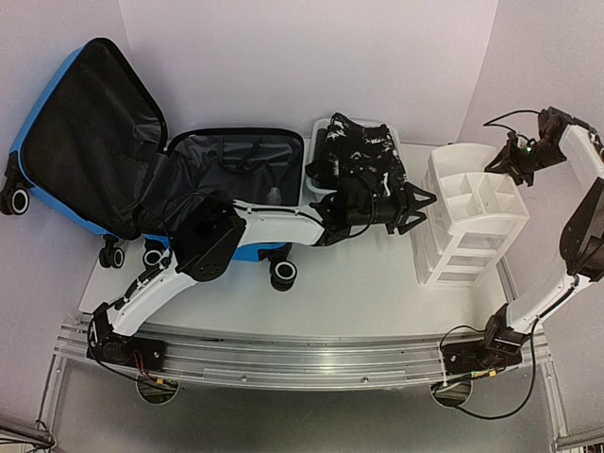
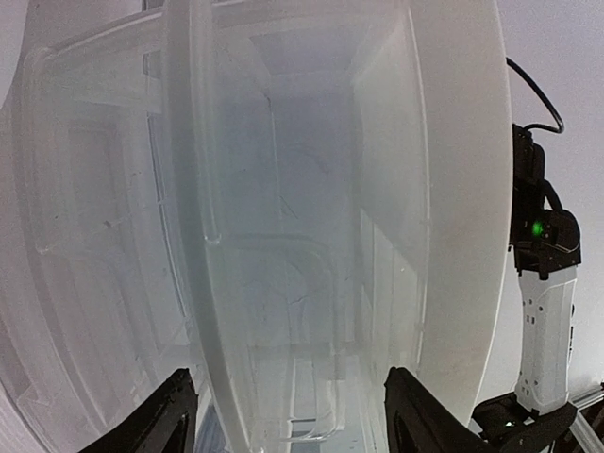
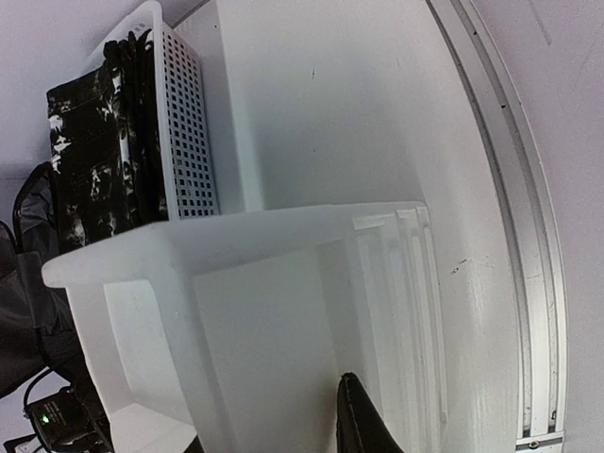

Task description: Open, take out, and arrange the luggage

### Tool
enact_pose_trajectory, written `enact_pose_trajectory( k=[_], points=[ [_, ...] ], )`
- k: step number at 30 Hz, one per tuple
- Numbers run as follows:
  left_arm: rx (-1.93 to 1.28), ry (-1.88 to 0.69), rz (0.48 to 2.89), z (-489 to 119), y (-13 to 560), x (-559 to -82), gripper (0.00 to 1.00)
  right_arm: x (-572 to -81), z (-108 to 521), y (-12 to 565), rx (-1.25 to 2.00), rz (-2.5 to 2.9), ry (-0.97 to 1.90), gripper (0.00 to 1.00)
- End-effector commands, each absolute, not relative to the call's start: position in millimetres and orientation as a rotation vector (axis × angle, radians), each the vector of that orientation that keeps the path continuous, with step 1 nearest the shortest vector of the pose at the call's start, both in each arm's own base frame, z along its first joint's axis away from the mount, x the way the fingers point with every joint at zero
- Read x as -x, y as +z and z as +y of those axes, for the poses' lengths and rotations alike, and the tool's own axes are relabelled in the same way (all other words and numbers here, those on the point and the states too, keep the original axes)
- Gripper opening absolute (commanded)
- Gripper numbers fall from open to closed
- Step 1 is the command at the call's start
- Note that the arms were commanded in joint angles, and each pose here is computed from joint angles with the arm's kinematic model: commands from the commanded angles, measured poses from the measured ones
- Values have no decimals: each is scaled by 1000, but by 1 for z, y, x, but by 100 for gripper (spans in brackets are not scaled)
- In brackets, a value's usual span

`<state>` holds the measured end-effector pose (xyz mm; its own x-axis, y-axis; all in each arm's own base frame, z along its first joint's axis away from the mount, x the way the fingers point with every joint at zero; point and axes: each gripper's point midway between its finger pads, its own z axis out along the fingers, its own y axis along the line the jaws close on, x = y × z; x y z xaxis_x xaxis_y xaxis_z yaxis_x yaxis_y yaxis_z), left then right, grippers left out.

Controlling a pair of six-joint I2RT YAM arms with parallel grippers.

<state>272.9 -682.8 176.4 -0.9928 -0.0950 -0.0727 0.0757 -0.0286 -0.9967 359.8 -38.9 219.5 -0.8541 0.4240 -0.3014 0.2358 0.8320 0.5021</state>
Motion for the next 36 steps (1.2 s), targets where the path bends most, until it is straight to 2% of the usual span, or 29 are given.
enact_pose_trajectory(
  k=[1, 10, 15, 23, 28, 32, 36],
  points=[
    [56, -2353, 1867, -680, 241, -279, 65, -353, -40, 191, -579, 2703, 651, 24],
    [37, -2392, 1870, -662, 250, -289, 54, -353, -41, 192, -578, 2706, 641, 24],
    [87, -2335, 1953, -654, 227, -299, 54, -355, -41, 192, -578, 2707, 641, 24],
    [-58, -2360, 1805, -652, 260, -293, 55, -368, -21, 201, -482, 2665, 818, 24],
    [-197, -2305, 1740, -644, 264, -288, 55, -375, 11, 207, -203, 2672, 842, 22],
    [-394, -2198, 1707, -646, 257, -276, 52, -374, 6, 192, -102, 2756, 648, 15],
    [-625, -2061, 1671, -658, 246, -253, 50, -383, 3, 209, -9, 2705, 586, 11]
  ],
)
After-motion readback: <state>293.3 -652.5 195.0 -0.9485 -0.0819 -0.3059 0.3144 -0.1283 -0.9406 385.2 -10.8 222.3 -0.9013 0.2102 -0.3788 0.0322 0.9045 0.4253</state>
